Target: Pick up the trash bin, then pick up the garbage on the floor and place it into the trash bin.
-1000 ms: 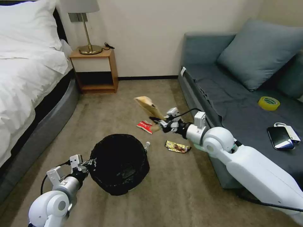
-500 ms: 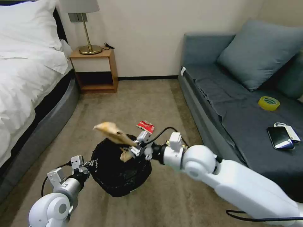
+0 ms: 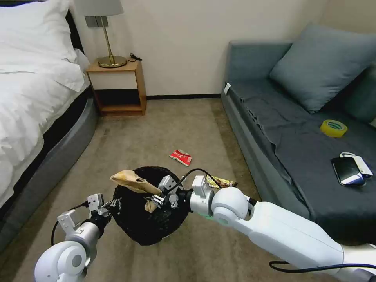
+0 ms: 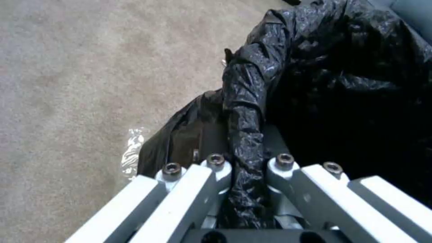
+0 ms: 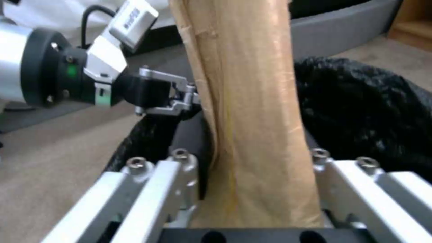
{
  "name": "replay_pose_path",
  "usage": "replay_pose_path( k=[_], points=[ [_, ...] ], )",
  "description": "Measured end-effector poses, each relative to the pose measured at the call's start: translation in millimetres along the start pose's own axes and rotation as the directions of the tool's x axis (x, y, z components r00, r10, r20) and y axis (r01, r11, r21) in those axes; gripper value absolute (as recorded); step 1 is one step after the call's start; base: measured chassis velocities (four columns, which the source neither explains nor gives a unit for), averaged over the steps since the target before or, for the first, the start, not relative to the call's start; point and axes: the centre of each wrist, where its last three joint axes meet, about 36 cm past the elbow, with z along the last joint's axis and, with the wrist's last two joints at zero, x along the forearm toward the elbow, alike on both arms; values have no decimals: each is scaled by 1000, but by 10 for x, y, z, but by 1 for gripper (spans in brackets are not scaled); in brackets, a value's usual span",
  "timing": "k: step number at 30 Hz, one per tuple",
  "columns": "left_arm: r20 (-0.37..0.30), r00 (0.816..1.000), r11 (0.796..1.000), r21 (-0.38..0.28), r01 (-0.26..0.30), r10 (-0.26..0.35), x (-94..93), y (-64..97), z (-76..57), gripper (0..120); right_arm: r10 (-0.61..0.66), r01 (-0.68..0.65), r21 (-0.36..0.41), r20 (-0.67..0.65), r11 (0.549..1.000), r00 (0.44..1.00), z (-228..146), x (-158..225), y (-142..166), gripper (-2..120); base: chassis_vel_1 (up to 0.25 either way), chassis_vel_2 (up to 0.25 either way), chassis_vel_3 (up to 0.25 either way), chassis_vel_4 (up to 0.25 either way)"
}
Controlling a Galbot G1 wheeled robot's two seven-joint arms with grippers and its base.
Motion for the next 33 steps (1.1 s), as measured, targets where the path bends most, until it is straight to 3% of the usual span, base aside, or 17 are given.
replay_pose_path(
  k=[9,15,18,25,33],
  points=[
    [2,1000,1000,4,-4,4,-22,27,-29,4,8,-8,-2,-15,1000,1000,60,-19,-42,65,0,0,0,0],
    [1,1000,1000,4,-4,4,-36,43,-39,4,19,-19,1,-6,1000,1000,38,-4,-79,82,0,0,0,0],
    [0,1000,1000,5,4,-4,-45,81,-49,4,74,-75,27,33,997,997,-71,88,-136,96,0,0,0,0],
    [2,1000,1000,6,9,-9,-53,112,-66,4,278,-282,19,131,959,952,-145,422,-175,100,0,0,0,0],
    [0,1000,1000,3,9,-9,-51,112,-59,4,514,-526,-3,224,850,828,140,1076,53,100,0,0,0,0]
  ],
)
